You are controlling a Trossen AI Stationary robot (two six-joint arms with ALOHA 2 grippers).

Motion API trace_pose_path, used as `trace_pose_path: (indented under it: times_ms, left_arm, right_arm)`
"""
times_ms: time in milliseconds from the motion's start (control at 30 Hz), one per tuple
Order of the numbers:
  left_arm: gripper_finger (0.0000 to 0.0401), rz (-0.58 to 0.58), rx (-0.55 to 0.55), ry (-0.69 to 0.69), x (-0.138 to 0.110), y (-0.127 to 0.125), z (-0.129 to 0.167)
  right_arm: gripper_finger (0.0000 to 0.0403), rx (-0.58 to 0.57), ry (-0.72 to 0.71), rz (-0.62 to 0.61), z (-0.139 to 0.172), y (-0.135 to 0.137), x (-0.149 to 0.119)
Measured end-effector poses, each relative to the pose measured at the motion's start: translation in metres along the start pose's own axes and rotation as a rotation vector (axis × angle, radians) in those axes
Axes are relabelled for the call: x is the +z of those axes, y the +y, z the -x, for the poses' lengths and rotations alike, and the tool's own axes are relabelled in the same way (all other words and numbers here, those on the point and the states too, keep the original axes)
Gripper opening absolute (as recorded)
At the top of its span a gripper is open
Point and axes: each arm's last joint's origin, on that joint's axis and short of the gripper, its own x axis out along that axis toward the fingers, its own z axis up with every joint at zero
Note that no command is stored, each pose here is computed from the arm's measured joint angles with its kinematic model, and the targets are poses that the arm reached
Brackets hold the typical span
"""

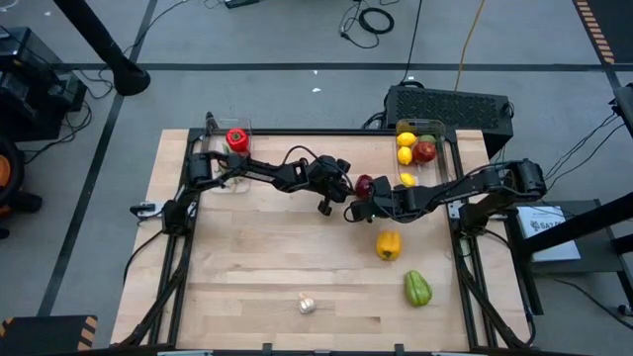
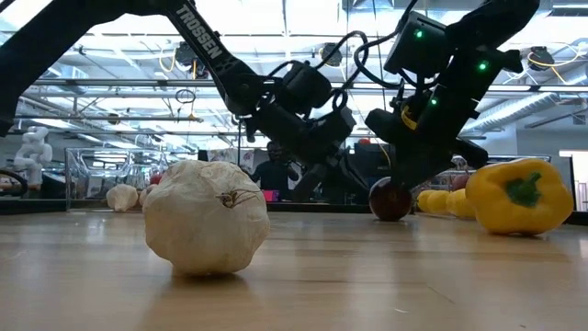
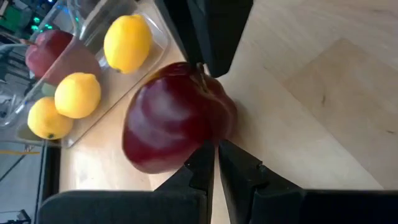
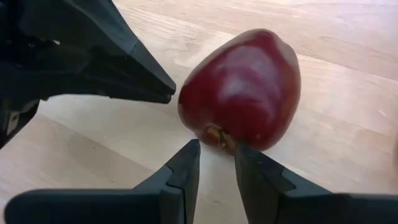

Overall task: Sort produce into baskets
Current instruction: Put the apple into the right transparent bin

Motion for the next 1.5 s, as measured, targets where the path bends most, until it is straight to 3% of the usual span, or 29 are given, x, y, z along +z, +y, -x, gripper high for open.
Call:
trace_pose_path:
  times_ms: [1067,1500]
  left_arm:
    - [0.0031,-0.017,0.005,-0.052,0.010,-0.004,-0.002]
    - [0.0031,-0.017,0.007,-0.050,0.010,-0.004,-0.002]
  right_arm:
    - [0.0091,-0.063,-0.026,0.044,-0.007,-0.009,0.012]
    - [0.0005,-0.081,-0.033,0.073,-0.010,-0.012,0.017]
